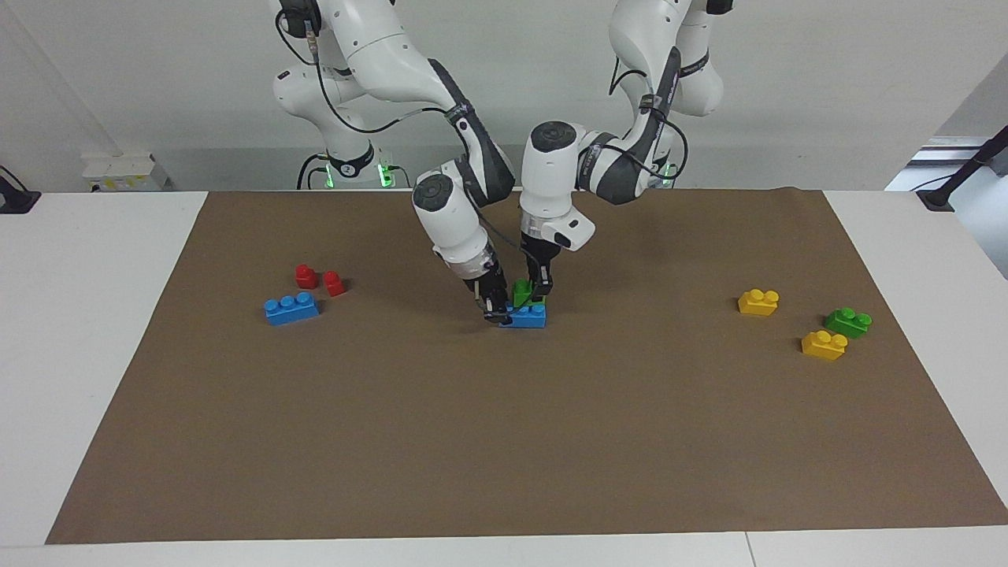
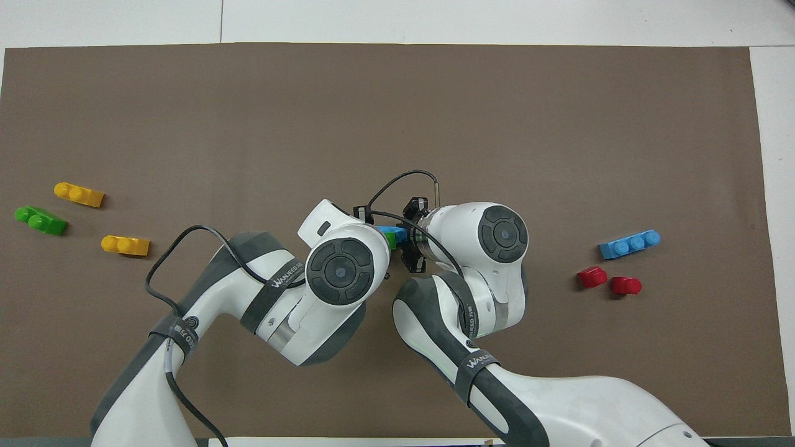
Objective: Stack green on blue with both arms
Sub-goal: 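Press the green brick onto the blue brick with both grippers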
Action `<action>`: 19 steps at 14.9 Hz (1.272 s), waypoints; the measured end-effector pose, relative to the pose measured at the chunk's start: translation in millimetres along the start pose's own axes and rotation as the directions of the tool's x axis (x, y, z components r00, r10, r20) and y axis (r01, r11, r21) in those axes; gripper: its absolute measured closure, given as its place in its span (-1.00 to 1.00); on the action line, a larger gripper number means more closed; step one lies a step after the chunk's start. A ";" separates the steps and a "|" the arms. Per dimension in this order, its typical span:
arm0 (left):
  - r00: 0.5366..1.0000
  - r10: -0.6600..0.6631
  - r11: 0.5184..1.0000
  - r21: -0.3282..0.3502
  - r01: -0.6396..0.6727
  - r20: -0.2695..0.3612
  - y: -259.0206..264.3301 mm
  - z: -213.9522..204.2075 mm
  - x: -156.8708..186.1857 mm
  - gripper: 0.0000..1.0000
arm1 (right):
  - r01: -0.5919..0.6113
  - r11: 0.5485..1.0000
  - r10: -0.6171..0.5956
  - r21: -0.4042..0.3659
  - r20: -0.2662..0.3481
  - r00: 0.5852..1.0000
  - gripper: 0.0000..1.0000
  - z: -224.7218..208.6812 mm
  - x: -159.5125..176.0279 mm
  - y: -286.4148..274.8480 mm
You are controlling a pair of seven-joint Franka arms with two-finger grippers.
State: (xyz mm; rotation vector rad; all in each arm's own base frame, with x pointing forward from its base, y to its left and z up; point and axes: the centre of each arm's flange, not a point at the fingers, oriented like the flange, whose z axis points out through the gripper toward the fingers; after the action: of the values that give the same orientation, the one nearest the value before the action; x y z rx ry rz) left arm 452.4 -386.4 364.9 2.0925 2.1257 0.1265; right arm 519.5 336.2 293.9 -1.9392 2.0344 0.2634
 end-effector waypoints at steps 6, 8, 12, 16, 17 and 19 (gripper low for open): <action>1.000 0.007 1.000 -0.020 -0.007 0.003 3.5 1.2 -0.5 0.33 | 0.000 1.000 0.000 0.000 0.000 1.000 0.32 0.0 0.1 0.0; 1.000 0.009 1.000 -0.025 -0.009 0.002 5.1 2.0 -0.3 0.33 | -0.001 1.000 0.001 0.001 0.000 1.000 0.32 0.1 0.1 -0.1; 1.000 0.016 0.999 -0.027 -0.016 -0.013 8.4 18.6 3.1 0.33 | 0.000 1.000 0.000 0.002 0.000 1.000 0.32 0.3 -0.2 0.2; 0.999 0.031 0.999 -0.030 -0.031 -0.017 8.2 18.5 2.6 0.33 | 0.000 1.000 0.000 0.003 0.000 1.000 0.32 0.3 -0.3 0.2; 0.999 0.044 0.998 -0.033 -0.045 -0.024 7.7 20.1 2.7 0.24 | 0.000 1.000 0.000 0.003 0.000 1.000 0.32 0.3 -0.2 0.2; 0.998 0.054 0.998 -0.024 -0.055 -0.040 7.7 30.7 5.3 -0.15 | 0.000 1.000 0.000 0.003 0.000 1.000 0.31 0.2 -0.1 0.1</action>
State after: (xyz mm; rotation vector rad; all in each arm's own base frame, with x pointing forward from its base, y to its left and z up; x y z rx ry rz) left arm 465.2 -382.5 335.7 2.1516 2.0785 0.2017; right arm 519.5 336.4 293.8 -1.9370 2.0335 0.2601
